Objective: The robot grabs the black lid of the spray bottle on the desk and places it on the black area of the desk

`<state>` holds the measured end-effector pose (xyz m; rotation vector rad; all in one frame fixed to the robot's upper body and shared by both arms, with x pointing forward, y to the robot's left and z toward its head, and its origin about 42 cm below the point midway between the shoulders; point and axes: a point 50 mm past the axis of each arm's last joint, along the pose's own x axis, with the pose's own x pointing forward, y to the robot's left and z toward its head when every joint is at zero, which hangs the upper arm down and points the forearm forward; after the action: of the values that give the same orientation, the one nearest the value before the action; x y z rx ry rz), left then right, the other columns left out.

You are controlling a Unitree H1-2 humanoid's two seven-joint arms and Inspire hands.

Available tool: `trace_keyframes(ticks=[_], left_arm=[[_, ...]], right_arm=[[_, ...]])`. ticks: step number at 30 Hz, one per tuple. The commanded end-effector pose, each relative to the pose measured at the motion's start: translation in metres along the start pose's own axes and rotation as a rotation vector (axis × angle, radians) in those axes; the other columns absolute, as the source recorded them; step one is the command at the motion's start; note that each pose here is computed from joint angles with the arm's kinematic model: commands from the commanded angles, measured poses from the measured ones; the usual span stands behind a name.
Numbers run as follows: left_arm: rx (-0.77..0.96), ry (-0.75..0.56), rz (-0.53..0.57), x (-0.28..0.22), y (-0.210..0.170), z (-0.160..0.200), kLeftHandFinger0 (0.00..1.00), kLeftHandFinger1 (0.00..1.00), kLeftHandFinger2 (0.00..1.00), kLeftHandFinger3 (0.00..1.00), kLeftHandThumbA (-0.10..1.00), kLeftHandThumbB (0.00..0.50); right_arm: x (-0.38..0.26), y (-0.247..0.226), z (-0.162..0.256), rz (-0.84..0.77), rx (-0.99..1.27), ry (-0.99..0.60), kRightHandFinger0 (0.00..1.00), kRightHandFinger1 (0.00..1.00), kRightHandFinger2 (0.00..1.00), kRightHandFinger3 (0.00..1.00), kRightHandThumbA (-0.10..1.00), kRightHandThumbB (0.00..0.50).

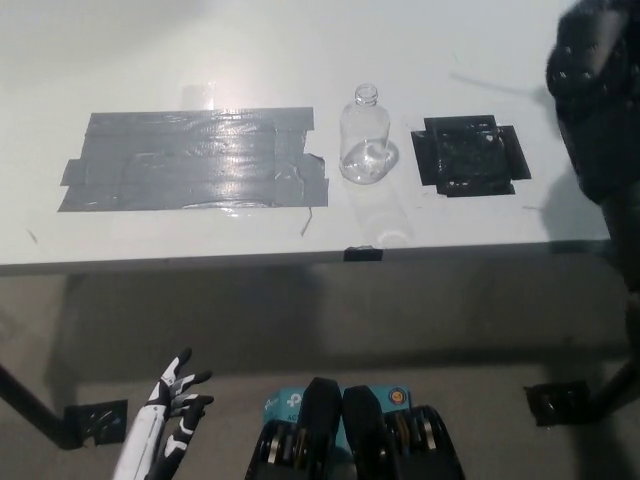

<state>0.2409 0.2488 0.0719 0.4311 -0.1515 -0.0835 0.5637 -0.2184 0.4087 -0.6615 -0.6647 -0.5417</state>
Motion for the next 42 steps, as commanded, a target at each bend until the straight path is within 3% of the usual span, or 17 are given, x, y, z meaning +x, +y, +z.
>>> trace_keyframes(ticks=[1,5,7,13,16,20,21,22,23,24,25,26,27,31,37,42], left_arm=[[0.021,-0.062,0.053,-0.002,0.008,0.001,0.67,0.70,0.83,1.00,0.95,0.037],[0.031,-0.050,0.055,-0.003,0.008,0.001,0.94,0.95,1.00,1.00,1.00,0.085],[0.032,-0.044,0.056,-0.003,0.008,0.002,1.00,1.00,1.00,1.00,1.00,0.090],[0.028,-0.037,0.075,-0.004,0.011,0.000,1.00,1.00,1.00,1.00,0.98,0.099],[0.034,-0.026,0.075,-0.004,0.010,0.002,1.00,1.00,1.00,1.00,1.00,0.094],[0.035,-0.020,0.074,-0.006,0.009,0.002,1.00,1.00,1.00,1.00,1.00,0.092],[0.032,-0.022,0.077,-0.005,0.010,0.001,1.00,1.00,1.00,1.00,1.00,0.086],[0.031,-0.025,0.079,-0.007,0.010,0.000,1.00,1.00,1.00,1.00,0.99,0.078],[0.029,-0.022,0.080,-0.007,0.010,0.000,1.00,1.00,1.00,1.00,0.99,0.077],[0.029,-0.022,0.081,-0.007,0.010,-0.001,1.00,1.00,1.00,1.00,0.98,0.072],[0.029,-0.023,0.082,-0.007,0.009,-0.001,1.00,1.00,1.00,1.00,0.98,0.072],[0.031,-0.023,0.084,-0.008,0.010,-0.002,1.00,1.00,1.00,1.00,0.96,0.071],[0.034,-0.016,0.082,-0.010,0.008,-0.002,1.00,1.00,1.00,1.00,0.96,0.077],[0.016,-0.014,0.082,-0.013,0.005,-0.003,1.00,1.00,1.00,1.00,0.94,0.066],[0.028,-0.005,0.085,-0.018,0.010,-0.007,1.00,1.00,1.00,1.00,0.93,0.063],[0.027,-0.005,0.091,-0.015,0.008,-0.006,1.00,1.00,1.00,1.00,0.93,0.067]], right_arm=[[0.002,-0.003,-0.011,-0.017,0.087,0.070,0.00,0.14,0.50,0.61,-0.10,0.161],[-0.027,0.016,-0.049,0.049,0.059,0.198,0.00,0.14,0.46,0.55,-0.10,0.163],[-0.037,0.023,-0.059,0.082,0.053,0.255,0.00,0.14,0.46,0.55,-0.10,0.145],[-0.082,0.042,-0.089,0.178,0.019,0.318,0.00,0.20,0.53,0.59,-0.10,0.185],[-0.095,0.047,-0.100,0.247,-0.033,0.370,0.00,0.22,0.58,0.62,-0.10,0.158],[-0.105,0.048,-0.110,0.292,-0.033,0.411,0.00,0.24,0.59,0.63,-0.10,0.163],[-0.106,0.048,-0.112,0.326,-0.043,0.416,0.03,0.28,0.63,0.66,-0.10,0.156],[-0.107,0.049,-0.116,0.398,-0.063,0.447,0.12,0.39,0.74,0.78,-0.01,0.138],[-0.106,0.049,-0.119,0.445,-0.071,0.455,0.29,0.55,0.87,0.93,0.17,0.169],[-0.105,0.049,-0.120,0.500,-0.075,0.467,0.44,0.67,0.90,1.00,0.26,0.176],[-0.104,0.049,-0.120,0.517,-0.075,0.472,0.49,0.66,0.83,1.00,0.28,0.176],[-0.103,0.048,-0.122,0.592,-0.102,0.471,0.86,0.99,1.00,1.00,0.35,0.191],[-0.103,0.046,-0.125,0.613,-0.064,0.485,0.96,1.00,1.00,1.00,0.31,0.232],[-0.106,0.040,-0.134,0.619,-0.023,0.500,1.00,1.00,1.00,1.00,0.33,0.249],[-0.106,0.040,-0.133,0.664,0.015,0.501,1.00,1.00,1.00,1.00,0.63,0.313],[-0.094,0.033,-0.129,0.641,0.079,0.492,1.00,1.00,1.00,1.00,0.63,0.330]])
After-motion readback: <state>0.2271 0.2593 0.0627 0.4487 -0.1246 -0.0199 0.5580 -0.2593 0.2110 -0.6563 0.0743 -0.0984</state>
